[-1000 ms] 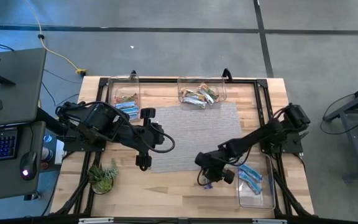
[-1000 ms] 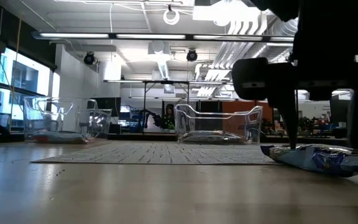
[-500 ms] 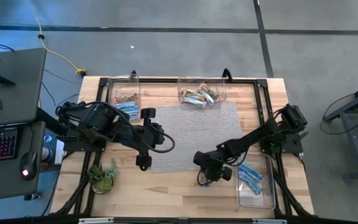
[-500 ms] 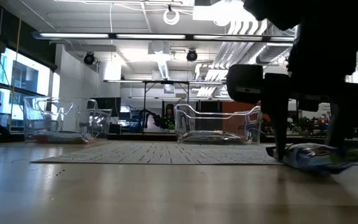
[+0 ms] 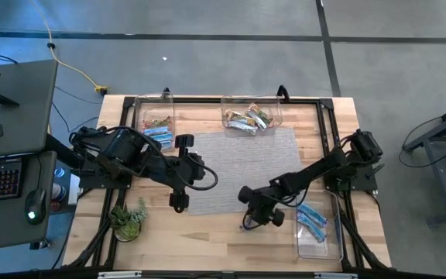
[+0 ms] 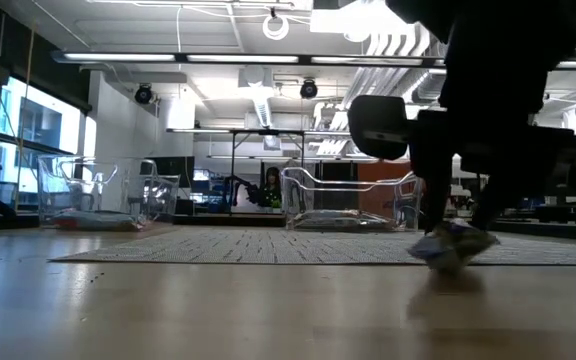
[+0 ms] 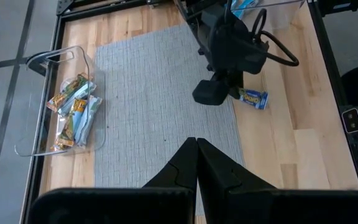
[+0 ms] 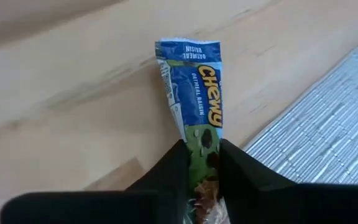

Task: Pick and place Granola Bars by type
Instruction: Put the blue granola bar into the bottom transparent bin, then return to Home Position

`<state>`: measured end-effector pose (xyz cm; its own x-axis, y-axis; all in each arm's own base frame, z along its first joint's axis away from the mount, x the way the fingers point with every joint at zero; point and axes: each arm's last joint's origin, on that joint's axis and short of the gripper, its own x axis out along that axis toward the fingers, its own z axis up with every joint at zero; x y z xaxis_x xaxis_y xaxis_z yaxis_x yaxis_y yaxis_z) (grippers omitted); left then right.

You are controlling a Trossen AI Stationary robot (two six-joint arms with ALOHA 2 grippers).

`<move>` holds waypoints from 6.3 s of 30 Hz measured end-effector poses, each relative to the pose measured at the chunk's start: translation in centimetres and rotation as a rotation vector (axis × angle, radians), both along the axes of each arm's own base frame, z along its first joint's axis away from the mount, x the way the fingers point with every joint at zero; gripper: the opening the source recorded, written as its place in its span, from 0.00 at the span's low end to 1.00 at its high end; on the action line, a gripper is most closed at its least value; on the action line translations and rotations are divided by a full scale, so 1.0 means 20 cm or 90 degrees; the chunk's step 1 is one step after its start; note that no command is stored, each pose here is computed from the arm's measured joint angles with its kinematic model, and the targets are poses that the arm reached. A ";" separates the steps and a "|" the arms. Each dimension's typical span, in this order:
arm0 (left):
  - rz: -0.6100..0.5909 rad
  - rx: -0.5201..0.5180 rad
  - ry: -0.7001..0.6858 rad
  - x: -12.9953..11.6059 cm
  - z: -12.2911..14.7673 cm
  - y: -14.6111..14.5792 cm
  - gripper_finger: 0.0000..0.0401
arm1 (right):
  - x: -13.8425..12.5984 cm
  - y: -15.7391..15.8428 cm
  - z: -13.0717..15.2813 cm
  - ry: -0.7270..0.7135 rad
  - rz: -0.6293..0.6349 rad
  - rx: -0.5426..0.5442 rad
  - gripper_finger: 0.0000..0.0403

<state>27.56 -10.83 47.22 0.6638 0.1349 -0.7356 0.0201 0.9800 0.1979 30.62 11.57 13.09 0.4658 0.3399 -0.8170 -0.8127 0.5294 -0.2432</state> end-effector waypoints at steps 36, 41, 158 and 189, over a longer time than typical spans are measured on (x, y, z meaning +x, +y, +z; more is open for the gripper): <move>-0.058 0.033 -0.101 0.06 0.06 -0.02 0.00 | -0.84 0.01 0.66 0.325 -0.506 0.215 0.03; -0.074 0.054 -0.098 0.06 0.06 -0.02 0.00 | -0.88 0.08 0.63 0.367 -0.578 0.274 0.03; 0.192 -0.162 -0.539 -1.01 -1.25 0.55 0.00 | -1.21 -0.39 0.56 -0.576 -0.348 0.597 0.32; -0.030 -0.164 -0.568 -0.89 -1.50 0.49 0.00 | -1.13 -0.33 0.27 -0.523 -0.394 0.583 0.32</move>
<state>9.75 -1.01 17.17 0.9989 -0.0037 0.0462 0.0066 0.9980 -0.0635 7.94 4.97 18.41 0.9724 0.1646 0.1651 -0.1816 0.9789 0.0939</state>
